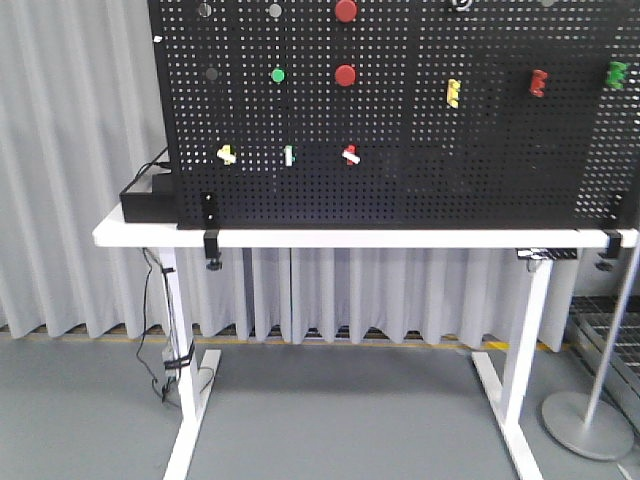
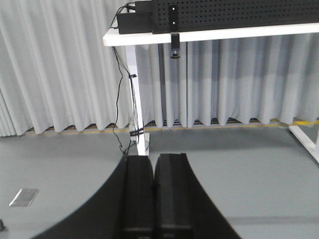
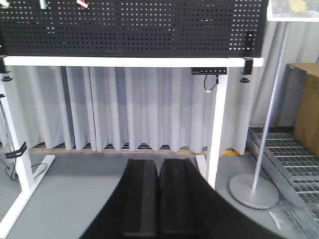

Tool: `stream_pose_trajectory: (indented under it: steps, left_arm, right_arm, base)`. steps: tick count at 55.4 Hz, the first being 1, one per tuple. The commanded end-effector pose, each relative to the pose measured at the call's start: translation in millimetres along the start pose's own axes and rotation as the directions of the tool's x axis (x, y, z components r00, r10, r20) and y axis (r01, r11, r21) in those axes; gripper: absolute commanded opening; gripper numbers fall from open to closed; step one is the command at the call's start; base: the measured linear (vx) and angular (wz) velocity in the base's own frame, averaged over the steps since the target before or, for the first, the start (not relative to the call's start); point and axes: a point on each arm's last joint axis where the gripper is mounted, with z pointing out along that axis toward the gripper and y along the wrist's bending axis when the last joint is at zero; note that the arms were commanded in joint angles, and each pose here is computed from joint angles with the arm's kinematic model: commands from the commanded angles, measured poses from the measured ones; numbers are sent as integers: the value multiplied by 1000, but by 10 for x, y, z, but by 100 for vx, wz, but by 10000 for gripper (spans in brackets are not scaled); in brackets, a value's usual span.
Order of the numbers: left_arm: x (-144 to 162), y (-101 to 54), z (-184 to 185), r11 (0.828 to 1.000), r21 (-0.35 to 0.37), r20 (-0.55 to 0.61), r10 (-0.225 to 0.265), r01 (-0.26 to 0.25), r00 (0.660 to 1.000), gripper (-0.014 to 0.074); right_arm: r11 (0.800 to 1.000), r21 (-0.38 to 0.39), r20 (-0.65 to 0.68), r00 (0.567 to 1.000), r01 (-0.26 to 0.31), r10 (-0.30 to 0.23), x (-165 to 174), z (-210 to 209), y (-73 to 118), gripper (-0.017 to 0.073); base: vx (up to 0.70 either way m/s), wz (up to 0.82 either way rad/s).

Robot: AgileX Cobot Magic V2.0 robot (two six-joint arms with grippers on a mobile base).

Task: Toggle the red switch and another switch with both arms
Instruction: 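Drive the base forward toward the black pegboard with the switches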

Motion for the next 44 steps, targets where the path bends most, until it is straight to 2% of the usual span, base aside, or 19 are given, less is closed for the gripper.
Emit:
stream_pose_trajectory:
  steps: [1, 44]
  left_arm:
    - [-13, -6, 0, 1000, 5, 72, -10, 10, 997, 3]
    - [-13, -6, 0, 1000, 5, 72, -10, 10, 997, 3]
  right_arm:
    - [1000, 11, 90, 996, 15, -16, -66, -8, -6, -6]
    - [1000, 11, 90, 996, 15, -16, -66, -8, -6, -6]
  base:
    - [45, 2]
    - [42, 2]
